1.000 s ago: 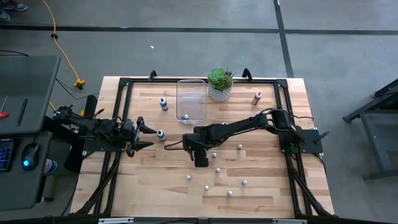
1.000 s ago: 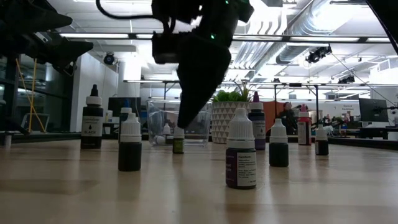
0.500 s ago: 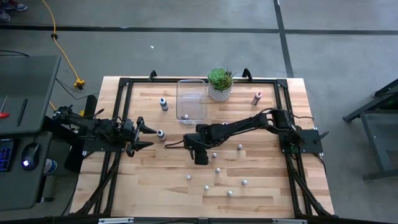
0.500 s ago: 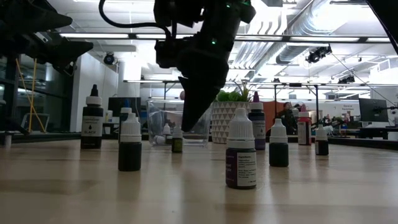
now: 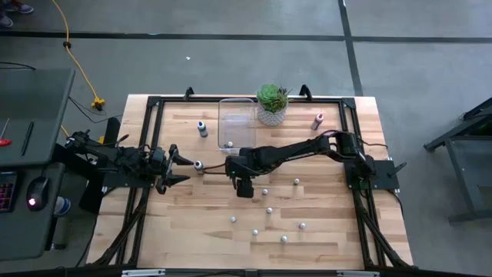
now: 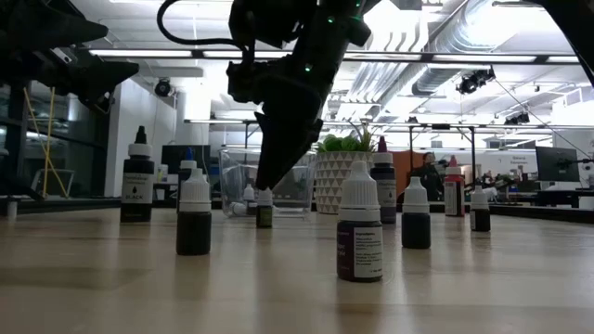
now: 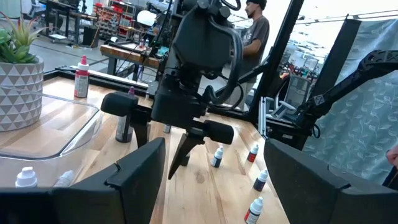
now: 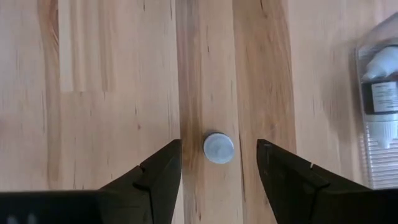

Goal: Pick & Place food coloring
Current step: Put the small green food coloring bottle into the transparent bin

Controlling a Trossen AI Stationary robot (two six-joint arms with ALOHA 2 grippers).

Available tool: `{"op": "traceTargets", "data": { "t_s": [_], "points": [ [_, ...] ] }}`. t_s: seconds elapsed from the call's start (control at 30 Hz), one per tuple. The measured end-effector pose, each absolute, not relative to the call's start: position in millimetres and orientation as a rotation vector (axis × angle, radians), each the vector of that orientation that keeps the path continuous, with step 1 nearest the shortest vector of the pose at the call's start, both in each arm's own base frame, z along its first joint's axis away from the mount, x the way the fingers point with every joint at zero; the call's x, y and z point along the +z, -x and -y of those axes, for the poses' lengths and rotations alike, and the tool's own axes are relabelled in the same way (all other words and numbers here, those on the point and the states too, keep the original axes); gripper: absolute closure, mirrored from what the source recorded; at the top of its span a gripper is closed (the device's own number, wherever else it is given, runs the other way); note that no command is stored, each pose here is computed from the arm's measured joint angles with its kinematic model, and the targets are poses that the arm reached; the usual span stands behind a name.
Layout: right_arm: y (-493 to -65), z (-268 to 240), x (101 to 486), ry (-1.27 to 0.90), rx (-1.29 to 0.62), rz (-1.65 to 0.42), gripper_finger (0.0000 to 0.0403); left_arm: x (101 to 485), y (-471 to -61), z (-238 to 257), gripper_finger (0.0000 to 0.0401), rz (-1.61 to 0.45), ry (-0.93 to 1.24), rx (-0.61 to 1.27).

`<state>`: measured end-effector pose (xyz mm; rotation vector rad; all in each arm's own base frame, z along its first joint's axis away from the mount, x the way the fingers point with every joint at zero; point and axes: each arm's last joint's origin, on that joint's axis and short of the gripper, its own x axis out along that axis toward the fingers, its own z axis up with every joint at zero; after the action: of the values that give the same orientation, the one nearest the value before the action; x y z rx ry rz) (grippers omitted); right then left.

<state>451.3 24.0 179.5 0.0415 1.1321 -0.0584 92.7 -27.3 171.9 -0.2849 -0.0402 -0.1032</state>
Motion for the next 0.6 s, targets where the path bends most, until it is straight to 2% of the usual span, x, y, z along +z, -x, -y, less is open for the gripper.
{"op": "traceTargets", "data": {
  "t_s": [0.6],
  "points": [
    [-452.8, -14.8, 177.6, -0.109, -0.029, -1.134, 0.0227, 171.9, -92.7, 27.3, 0.013, 0.041, 0.285, -0.103]
  ]
}}
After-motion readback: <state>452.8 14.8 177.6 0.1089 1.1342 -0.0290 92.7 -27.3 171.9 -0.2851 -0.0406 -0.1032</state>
